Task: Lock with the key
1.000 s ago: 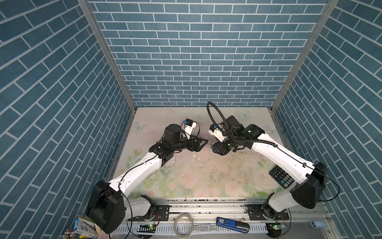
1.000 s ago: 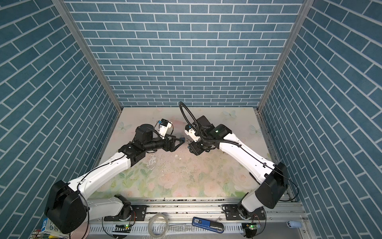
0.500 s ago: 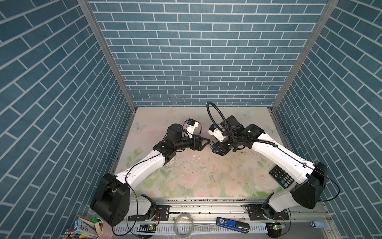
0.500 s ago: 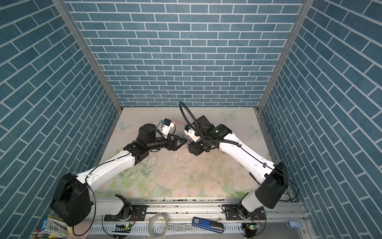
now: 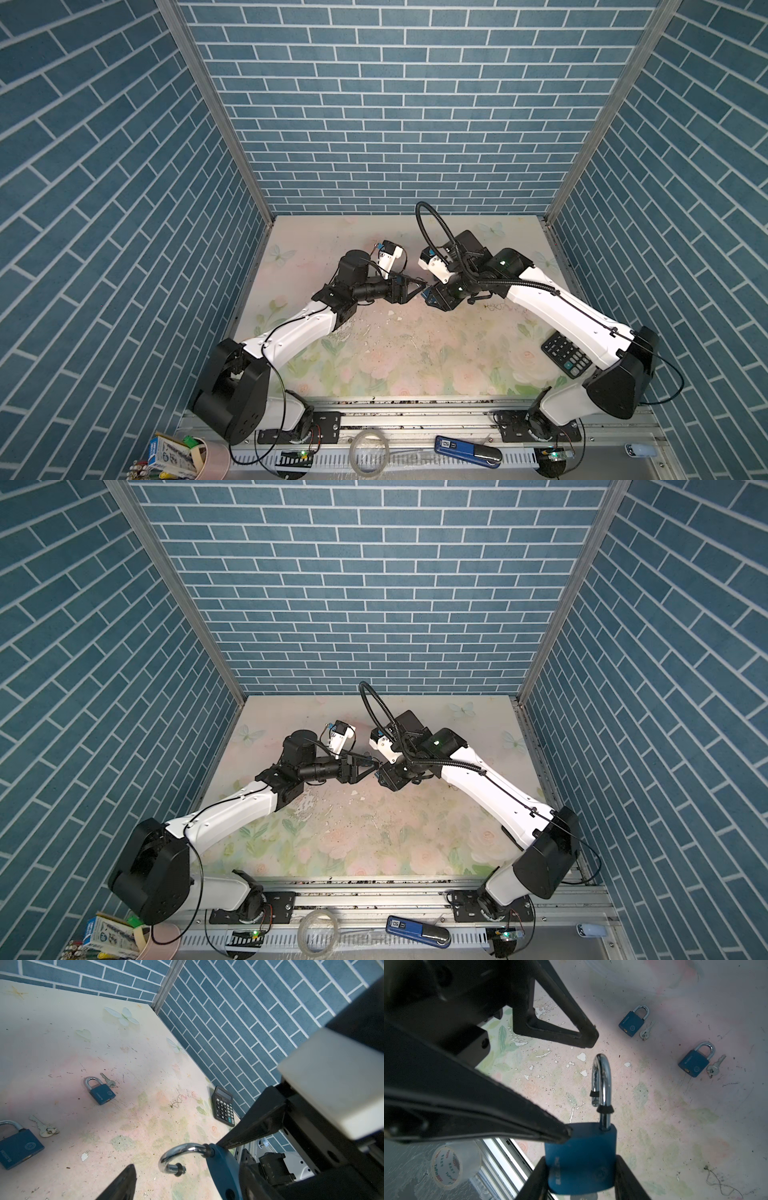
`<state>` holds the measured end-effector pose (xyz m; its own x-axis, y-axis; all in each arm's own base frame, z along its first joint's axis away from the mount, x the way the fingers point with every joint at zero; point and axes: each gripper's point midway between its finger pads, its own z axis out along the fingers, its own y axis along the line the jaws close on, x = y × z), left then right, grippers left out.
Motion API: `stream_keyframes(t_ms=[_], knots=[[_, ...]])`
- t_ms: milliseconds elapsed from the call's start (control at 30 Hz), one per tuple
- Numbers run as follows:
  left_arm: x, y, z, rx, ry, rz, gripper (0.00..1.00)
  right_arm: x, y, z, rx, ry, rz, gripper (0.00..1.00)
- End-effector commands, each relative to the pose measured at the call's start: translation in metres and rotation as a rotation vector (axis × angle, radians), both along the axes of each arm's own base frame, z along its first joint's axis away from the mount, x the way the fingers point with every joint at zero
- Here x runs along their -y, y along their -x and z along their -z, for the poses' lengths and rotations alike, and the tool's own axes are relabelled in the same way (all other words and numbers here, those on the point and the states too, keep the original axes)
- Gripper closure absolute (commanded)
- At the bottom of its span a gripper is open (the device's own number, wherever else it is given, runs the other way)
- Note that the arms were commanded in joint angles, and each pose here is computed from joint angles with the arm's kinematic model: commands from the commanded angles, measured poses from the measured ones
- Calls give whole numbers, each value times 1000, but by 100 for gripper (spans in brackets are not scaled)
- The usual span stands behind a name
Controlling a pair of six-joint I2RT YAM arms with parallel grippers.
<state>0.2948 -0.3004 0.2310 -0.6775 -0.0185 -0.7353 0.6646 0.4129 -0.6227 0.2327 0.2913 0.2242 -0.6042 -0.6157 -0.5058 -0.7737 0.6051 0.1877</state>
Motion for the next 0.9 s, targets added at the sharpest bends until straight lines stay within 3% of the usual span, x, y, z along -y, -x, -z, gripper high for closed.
stream_keyframes(t_ms=[0,533,700,867], knots=[[1,2,-3,13,20,20,24,-7,0,-27,59,-66,-32,100],[5,-1,-4,37,11,40,26,-9,0,-26,58,-75,-39,100],[7,4,-7,28,29,73,34,-9,-1,-26,63,-73,-35,100],[4,8,-7,38,29,66,35,-11,-2,-24,59,-74,-37,100]])
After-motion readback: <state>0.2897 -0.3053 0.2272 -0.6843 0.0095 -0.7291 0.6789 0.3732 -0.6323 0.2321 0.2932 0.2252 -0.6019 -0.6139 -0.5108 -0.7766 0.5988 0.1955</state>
